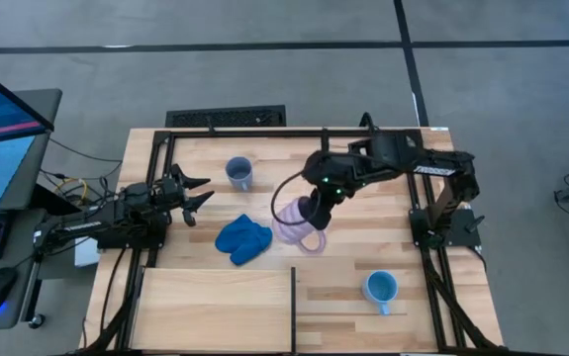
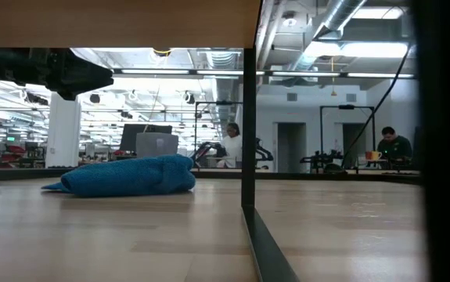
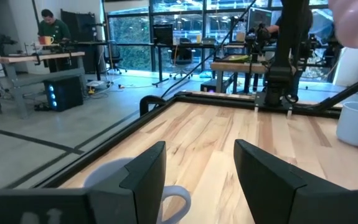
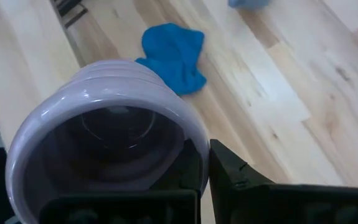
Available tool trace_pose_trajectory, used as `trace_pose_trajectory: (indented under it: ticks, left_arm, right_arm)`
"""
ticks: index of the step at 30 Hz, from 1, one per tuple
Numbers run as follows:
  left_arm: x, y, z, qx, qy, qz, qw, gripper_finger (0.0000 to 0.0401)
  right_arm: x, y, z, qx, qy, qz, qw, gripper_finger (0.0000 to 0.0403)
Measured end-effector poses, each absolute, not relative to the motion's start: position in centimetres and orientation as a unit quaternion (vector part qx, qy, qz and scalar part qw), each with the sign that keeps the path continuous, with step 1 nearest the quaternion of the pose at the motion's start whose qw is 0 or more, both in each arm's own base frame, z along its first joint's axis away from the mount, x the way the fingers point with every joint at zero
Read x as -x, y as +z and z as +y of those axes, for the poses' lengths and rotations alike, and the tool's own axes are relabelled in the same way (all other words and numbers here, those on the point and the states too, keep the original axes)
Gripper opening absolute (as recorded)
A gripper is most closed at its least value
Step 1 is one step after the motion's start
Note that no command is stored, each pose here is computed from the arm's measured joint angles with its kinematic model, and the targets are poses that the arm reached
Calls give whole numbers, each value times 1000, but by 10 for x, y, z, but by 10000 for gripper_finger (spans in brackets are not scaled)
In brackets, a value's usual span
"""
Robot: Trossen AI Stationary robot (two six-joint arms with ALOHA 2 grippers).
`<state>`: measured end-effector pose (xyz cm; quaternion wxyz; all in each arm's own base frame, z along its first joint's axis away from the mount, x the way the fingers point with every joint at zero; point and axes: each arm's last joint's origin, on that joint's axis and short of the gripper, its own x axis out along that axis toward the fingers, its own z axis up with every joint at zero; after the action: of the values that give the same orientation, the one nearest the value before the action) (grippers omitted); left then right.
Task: Stack small to large cups/mugs on shelf
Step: Move the violet mug from the top right to the center on the table
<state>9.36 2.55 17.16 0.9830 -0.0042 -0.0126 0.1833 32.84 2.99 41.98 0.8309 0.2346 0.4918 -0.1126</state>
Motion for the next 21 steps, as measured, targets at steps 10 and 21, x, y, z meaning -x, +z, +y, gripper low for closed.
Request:
trace_pose_trajectory:
  ticks: [10, 21]
  left_arm:
    - [-94, 171, 26, 19, 183, -15, 983, 180]
    - [-94, 171, 25, 18, 182, -14, 983, 180]
  right_arm:
    - [-344, 408, 43, -213, -108, 528, 815, 23]
    - [-354, 407, 50, -220, -108, 554, 795, 23]
